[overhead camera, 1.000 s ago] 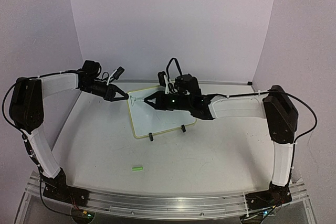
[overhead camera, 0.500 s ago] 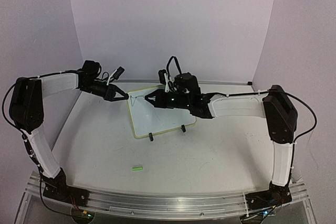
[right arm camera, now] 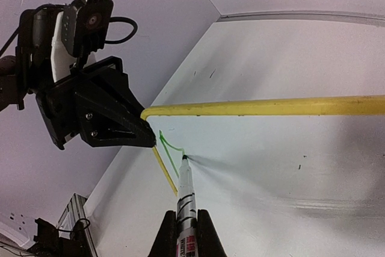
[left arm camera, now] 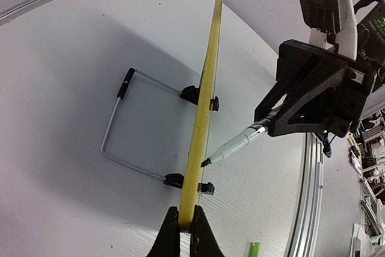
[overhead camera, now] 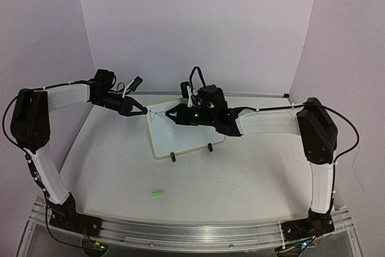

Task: Write a sentence on the whiteboard

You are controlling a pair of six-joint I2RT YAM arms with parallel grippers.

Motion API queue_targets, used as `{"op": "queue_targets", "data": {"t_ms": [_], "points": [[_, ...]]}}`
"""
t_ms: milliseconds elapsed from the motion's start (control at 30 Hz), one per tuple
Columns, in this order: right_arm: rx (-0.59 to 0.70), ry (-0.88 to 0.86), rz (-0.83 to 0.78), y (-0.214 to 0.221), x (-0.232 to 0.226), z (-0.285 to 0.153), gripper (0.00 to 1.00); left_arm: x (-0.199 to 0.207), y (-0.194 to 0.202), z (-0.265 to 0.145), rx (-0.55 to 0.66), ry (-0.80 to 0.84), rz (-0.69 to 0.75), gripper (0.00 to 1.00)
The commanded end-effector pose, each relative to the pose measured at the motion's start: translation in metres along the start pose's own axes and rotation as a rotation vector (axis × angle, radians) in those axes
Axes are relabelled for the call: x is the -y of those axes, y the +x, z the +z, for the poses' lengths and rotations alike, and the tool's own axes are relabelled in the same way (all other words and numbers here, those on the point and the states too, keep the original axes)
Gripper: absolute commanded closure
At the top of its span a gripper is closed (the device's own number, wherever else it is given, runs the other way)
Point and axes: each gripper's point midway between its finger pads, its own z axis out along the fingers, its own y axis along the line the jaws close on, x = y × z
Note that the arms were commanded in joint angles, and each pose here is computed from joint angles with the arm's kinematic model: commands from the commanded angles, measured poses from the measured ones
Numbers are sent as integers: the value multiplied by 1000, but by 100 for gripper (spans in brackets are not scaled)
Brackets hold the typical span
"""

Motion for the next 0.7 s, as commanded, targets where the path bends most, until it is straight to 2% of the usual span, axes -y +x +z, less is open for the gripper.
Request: {"op": "queue_targets", "data": {"t_ms": [0, 667], "points": [[61, 22, -5, -17, -2, -2, 100, -1, 2, -2, -32, -41, 2, 100], [47, 90, 14, -2, 15, -15, 100, 1, 0, -4, -28, -43, 8, 100]]}}
